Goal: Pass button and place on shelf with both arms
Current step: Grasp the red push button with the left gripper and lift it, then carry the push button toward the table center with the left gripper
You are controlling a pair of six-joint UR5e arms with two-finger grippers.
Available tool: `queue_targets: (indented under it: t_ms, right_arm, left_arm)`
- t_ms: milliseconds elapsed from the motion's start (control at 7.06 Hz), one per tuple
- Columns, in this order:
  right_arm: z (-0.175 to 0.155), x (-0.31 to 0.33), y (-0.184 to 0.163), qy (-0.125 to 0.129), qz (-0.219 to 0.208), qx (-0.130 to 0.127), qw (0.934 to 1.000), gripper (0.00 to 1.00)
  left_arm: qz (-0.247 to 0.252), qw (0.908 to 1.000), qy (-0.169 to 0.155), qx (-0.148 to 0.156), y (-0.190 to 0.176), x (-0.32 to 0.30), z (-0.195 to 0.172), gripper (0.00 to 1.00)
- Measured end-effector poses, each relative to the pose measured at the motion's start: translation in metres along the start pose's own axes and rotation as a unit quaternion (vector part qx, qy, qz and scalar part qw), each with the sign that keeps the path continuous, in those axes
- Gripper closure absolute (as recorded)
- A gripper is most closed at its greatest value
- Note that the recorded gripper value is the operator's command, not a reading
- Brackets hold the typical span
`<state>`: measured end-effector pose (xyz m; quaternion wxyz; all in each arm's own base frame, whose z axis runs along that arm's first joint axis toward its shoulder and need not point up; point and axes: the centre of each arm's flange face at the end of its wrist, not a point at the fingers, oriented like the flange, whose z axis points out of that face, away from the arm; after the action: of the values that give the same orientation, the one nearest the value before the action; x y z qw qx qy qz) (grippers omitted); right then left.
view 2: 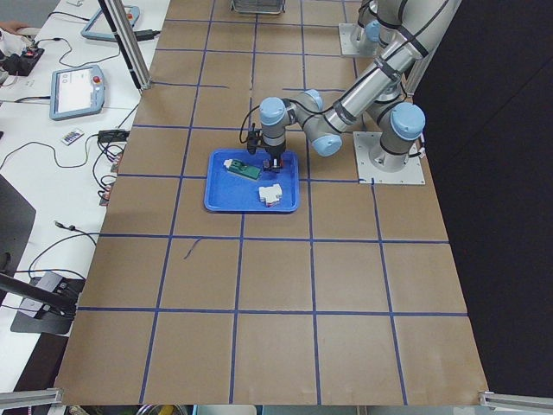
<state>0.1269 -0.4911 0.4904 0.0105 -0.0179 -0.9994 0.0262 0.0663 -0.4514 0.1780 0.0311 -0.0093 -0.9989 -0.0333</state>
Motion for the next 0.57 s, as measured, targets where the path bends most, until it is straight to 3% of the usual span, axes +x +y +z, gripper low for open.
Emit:
queue_targets:
  t_ms: [283, 567]
  right_arm:
    - [0.0, 0.0, 0.0, 0.0, 0.0, 0.0, 1.0, 0.0]
    - [-0.001, 0.001, -0.001, 0.001, -0.001, 0.002, 1.0, 0.0]
  left_arm:
    - [0.001, 1.0, 0.004, 0.006, -0.002, 0.001, -0.008, 1.0]
    - [0.015, 0.9994, 0.024, 0.02, -0.013, 0.015, -0.044, 1.0]
